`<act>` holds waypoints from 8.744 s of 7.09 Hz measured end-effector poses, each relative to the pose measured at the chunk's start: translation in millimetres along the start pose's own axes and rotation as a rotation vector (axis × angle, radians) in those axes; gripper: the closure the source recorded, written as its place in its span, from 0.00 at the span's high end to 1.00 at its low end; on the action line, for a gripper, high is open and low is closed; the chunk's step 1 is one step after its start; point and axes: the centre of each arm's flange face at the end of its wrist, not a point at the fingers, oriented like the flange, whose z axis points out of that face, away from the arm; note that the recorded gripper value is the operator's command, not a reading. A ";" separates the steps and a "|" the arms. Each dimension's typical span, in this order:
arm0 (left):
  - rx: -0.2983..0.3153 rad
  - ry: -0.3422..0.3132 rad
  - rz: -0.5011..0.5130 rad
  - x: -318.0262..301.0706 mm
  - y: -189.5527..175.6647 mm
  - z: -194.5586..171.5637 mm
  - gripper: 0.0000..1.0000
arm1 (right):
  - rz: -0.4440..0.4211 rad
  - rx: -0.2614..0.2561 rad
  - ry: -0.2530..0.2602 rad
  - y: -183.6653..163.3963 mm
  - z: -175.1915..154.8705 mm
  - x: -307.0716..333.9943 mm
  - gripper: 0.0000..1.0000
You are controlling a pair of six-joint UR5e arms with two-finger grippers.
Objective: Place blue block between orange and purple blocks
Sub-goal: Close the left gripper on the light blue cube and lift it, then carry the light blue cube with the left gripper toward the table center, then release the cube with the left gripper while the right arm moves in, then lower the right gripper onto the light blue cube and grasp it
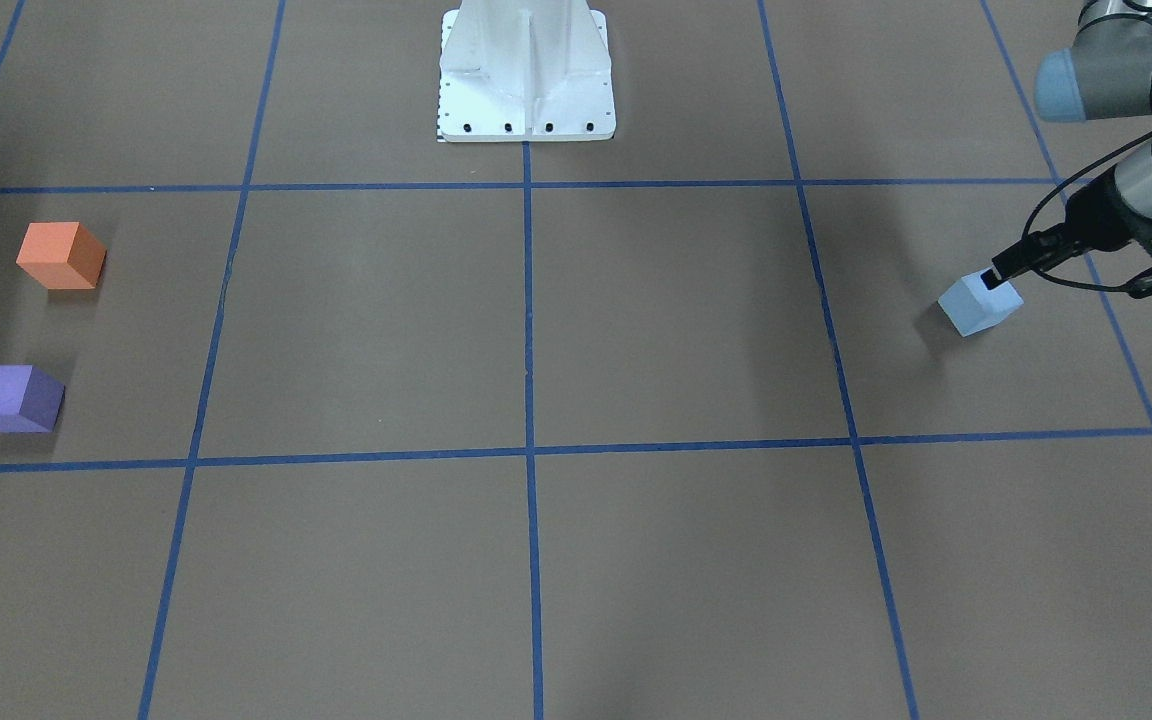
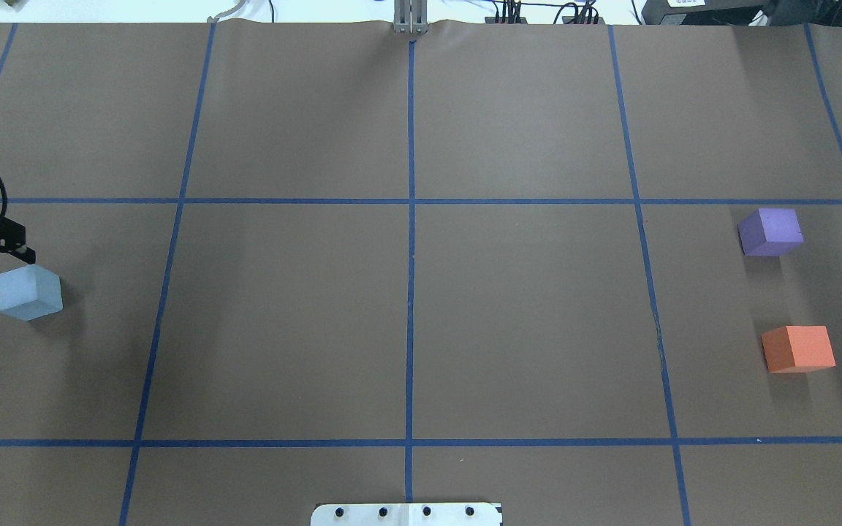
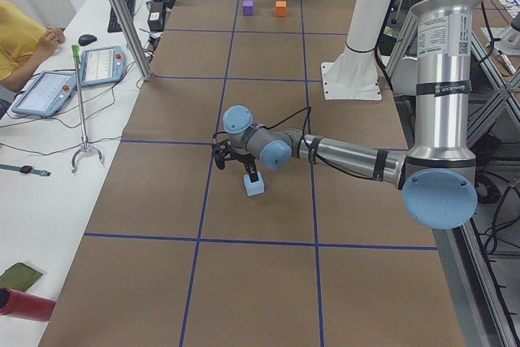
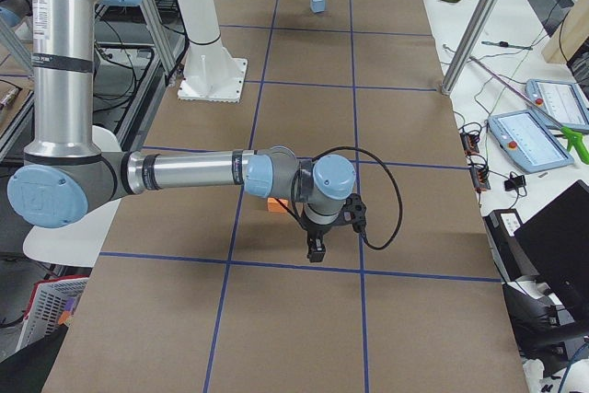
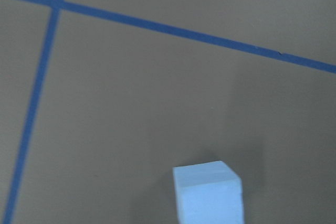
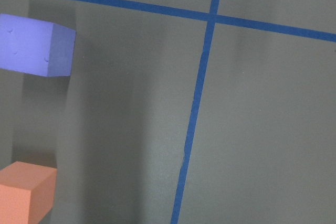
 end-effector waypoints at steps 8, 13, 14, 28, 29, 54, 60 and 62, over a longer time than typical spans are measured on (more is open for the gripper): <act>-0.008 -0.102 0.067 -10.2 3.5 49.5 1.00 | 0.001 -0.004 0.000 2.0 1.7 1.4 1.00; -0.005 -0.165 0.097 -3.5 3.2 84.5 0.72 | 0.003 -0.004 -0.005 1.3 1.8 0.8 1.00; 0.003 -0.181 0.103 -3.9 4.0 90.1 0.01 | 0.002 -0.004 -0.006 1.2 2.0 0.6 1.00; 0.073 -0.053 0.351 662.6 250.4 123.6 0.83 | -0.058 0.071 -0.097 -7.2 -4.4 -15.6 1.00; 0.085 -0.054 0.346 667.2 252.6 133.1 0.90 | -0.058 0.072 -0.101 -7.3 -4.5 -16.0 1.00; 0.134 -0.020 0.263 333.8 127.9 -8.5 1.00 | 0.228 0.188 -0.124 -71.3 157.6 -609.8 0.99; 0.133 -0.021 0.259 333.8 128.1 -7.7 1.00 | 0.229 0.193 -0.091 -76.5 180.4 -619.2 0.92; 0.132 -0.021 0.258 334.0 128.6 -7.0 1.00 | 0.229 0.190 -0.080 -82.5 190.3 -626.7 0.78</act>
